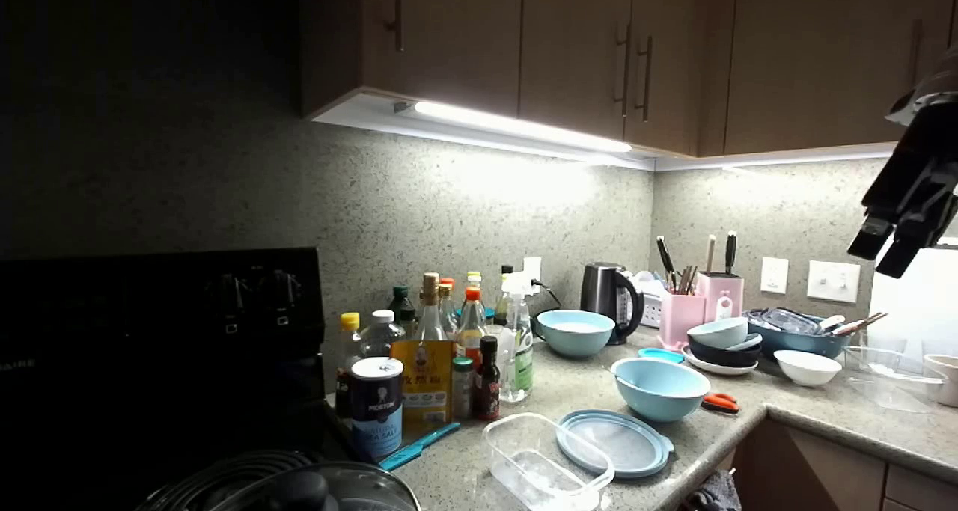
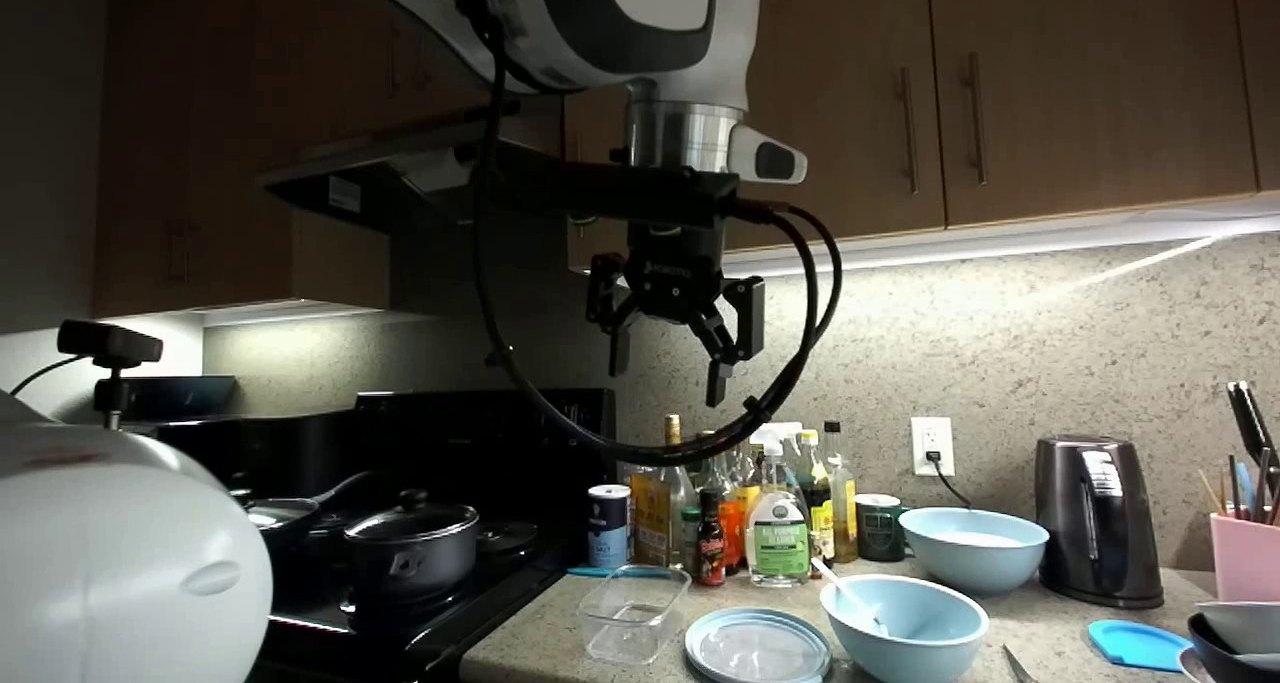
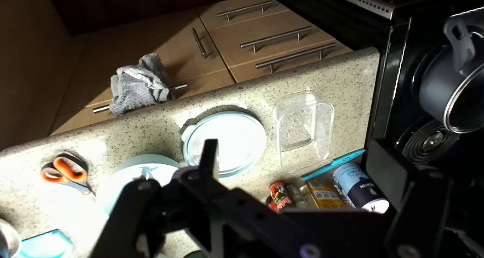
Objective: Take the spoon out of the bowl
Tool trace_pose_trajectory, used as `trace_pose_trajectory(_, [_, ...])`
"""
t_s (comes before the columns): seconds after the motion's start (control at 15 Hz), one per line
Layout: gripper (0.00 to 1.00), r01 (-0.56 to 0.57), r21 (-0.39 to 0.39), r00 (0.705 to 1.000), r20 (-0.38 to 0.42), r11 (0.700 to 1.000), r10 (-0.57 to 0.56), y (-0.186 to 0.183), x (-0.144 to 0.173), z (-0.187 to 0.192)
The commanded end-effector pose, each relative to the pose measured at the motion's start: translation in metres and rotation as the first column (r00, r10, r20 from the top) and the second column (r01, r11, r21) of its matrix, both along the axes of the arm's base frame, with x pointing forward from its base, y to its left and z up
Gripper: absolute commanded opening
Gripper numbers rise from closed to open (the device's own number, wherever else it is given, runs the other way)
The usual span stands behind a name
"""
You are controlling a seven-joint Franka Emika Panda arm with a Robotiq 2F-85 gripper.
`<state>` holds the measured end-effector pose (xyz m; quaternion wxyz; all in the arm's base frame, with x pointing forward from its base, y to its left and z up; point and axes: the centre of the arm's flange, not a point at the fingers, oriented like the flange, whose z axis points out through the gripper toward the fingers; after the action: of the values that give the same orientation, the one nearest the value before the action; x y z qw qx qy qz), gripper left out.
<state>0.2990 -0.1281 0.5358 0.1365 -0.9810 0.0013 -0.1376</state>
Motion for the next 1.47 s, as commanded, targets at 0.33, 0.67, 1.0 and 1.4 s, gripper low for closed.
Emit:
trace_pose_trajectory(0.33, [1.00, 0.117, -0.083, 0.993, 0.003, 0.990, -0.117, -0.046, 0.107, -0.045])
trace_pose_trajectory(0.67, [1.00, 0.074, -0.172, 0.997, 0.017, 0.982, -0.072, -0.045, 0.132, -0.054])
trace_pose_trajectory(1.0, [1.00, 0.099, -0.155, 0.995, -0.001, 0.983, -0.100, -0.040, 0.133, -0.057])
trace_pose_trajectory(1.4, [1.00, 0.118, -0.067, 0.992, 0.054, 0.991, -0.115, -0.035, 0.210, -0.059])
